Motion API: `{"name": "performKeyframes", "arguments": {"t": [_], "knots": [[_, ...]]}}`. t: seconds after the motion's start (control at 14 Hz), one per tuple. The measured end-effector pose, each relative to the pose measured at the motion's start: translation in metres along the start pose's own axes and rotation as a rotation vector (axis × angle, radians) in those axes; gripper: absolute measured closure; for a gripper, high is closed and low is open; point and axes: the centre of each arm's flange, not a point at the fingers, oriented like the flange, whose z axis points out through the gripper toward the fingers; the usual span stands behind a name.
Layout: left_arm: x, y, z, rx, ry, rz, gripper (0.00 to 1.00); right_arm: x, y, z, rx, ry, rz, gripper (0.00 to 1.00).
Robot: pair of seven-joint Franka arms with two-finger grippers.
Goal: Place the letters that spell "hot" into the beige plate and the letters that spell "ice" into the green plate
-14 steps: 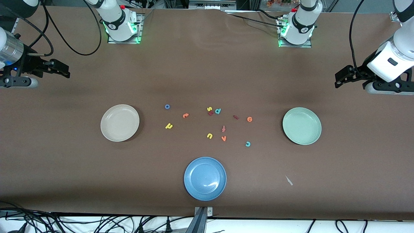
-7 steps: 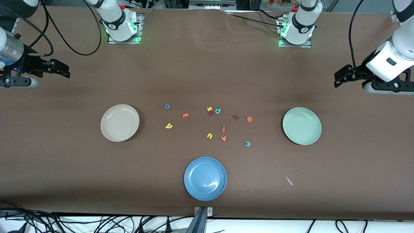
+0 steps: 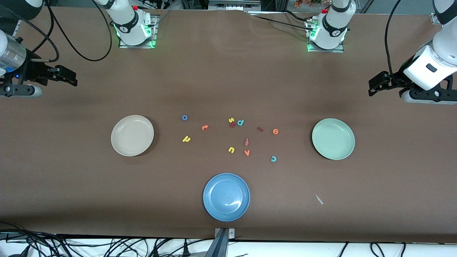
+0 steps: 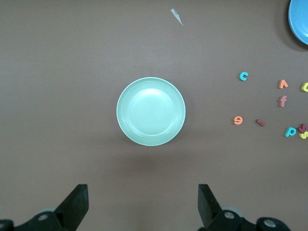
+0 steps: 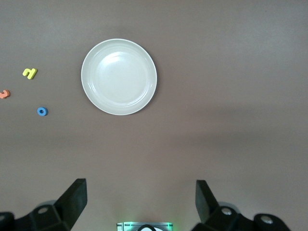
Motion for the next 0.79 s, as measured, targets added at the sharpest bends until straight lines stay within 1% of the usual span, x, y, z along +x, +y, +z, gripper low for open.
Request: {"name": "performKeyframes", "arguments": {"t": [0.79], "knots": [[-0.0018,-0.0002,-0.0010,0.001,-0.013,0.000,0.00,0.0002,0.0000,0.0003,0.000,-0.001,0.000,0.00]]}}
